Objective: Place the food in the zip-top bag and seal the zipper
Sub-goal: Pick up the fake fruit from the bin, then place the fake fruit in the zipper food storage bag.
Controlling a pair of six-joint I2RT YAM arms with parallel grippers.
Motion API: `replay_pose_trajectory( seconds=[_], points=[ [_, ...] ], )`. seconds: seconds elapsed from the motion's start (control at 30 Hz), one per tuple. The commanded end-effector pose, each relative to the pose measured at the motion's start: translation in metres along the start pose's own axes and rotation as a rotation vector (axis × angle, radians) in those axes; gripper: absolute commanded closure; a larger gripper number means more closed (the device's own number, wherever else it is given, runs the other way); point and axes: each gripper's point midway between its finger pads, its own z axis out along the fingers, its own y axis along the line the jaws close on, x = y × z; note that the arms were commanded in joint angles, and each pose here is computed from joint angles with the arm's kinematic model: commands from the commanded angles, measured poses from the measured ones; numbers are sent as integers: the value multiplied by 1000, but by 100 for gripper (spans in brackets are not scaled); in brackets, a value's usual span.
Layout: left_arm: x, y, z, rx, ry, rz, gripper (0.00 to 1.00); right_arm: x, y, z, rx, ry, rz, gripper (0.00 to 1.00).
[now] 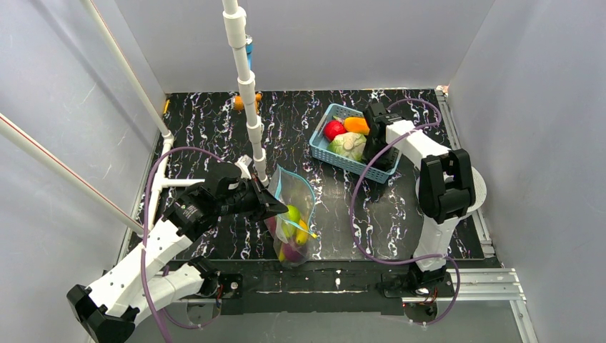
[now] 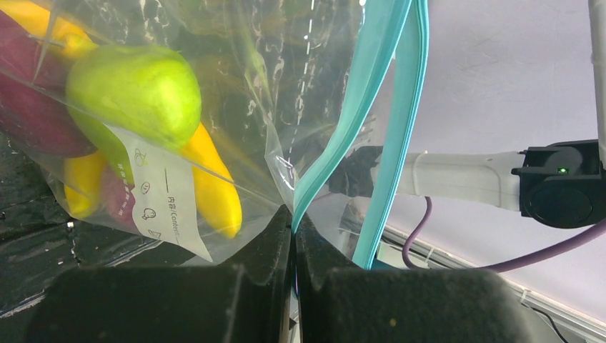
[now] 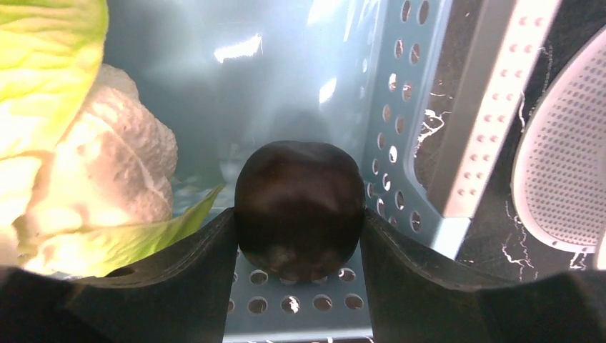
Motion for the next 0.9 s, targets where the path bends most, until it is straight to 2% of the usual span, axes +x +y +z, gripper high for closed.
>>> replay_pose_trajectory(
  seconds=[0.0,0.13,0.23,0.43,0.63,0.77,0.87],
  points=[
    [3,-3,-3,10,17,9,100,-34,0,-57,-79,-138,24,78],
    [3,-1,-2,3,20,5,100,-46,4,-94,-187,-238,38,93],
    [3,-1,-1,5,19,4,100,-46,14,-114,-318,-325,6,97],
    [3,-3,-2,11,18,7,100,-21,57,-160,-757,-431,-132,99],
    [4,-1,0,8,22,4,100,19,91,-251,-1293,-515,-327,99],
    [3,-2,0,10,22,3,100,44,104,-307,-1491,-510,-456,99],
    [3,-2,1,12,22,4,100,70,114,-351,-1602,-505,-615,99]
  ],
)
